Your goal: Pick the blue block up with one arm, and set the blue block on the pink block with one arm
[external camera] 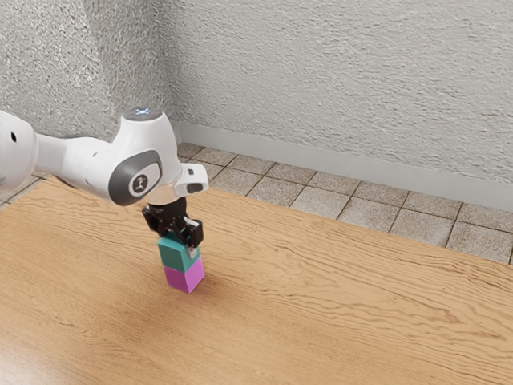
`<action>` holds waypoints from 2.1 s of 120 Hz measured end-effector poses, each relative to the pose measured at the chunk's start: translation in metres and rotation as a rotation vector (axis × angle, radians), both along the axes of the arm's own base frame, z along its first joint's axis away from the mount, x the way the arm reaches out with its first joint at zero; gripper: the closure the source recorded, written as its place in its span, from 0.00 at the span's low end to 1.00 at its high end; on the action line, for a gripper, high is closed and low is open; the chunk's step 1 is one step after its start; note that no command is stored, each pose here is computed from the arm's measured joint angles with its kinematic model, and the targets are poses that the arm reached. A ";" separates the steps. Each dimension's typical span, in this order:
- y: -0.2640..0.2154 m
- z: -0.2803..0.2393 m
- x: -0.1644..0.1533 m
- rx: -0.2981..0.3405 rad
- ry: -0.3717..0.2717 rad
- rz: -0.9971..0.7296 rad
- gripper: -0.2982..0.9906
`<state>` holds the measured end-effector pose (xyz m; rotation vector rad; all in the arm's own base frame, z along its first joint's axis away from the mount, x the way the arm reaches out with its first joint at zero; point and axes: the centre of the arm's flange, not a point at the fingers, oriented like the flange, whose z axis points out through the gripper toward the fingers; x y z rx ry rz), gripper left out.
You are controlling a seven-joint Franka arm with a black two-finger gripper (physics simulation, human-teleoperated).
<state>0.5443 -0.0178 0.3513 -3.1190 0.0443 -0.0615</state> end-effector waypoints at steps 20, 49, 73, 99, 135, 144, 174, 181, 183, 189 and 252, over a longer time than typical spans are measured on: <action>0.009 -0.003 0.006 -0.009 0.001 0.011 0.47; 0.016 -0.005 0.012 -0.008 0.001 0.008 0.47; 0.019 -0.007 0.014 -0.007 0.002 0.003 0.47; 0.027 -0.009 0.017 -0.006 0.004 0.007 0.46; 0.027 -0.009 0.018 -0.008 0.002 0.002 0.46; 0.027 -0.009 0.018 -0.012 0.003 0.004 0.46; 0.028 -0.010 0.019 -0.019 0.001 0.008 0.46; 0.028 -0.010 0.019 -0.020 -0.001 0.008 0.46; 0.028 -0.011 0.019 -0.020 -0.001 0.008 0.46; 0.028 -0.011 0.020 -0.021 -0.001 0.008 0.46; 0.026 -0.010 0.019 -0.038 -0.005 0.014 0.36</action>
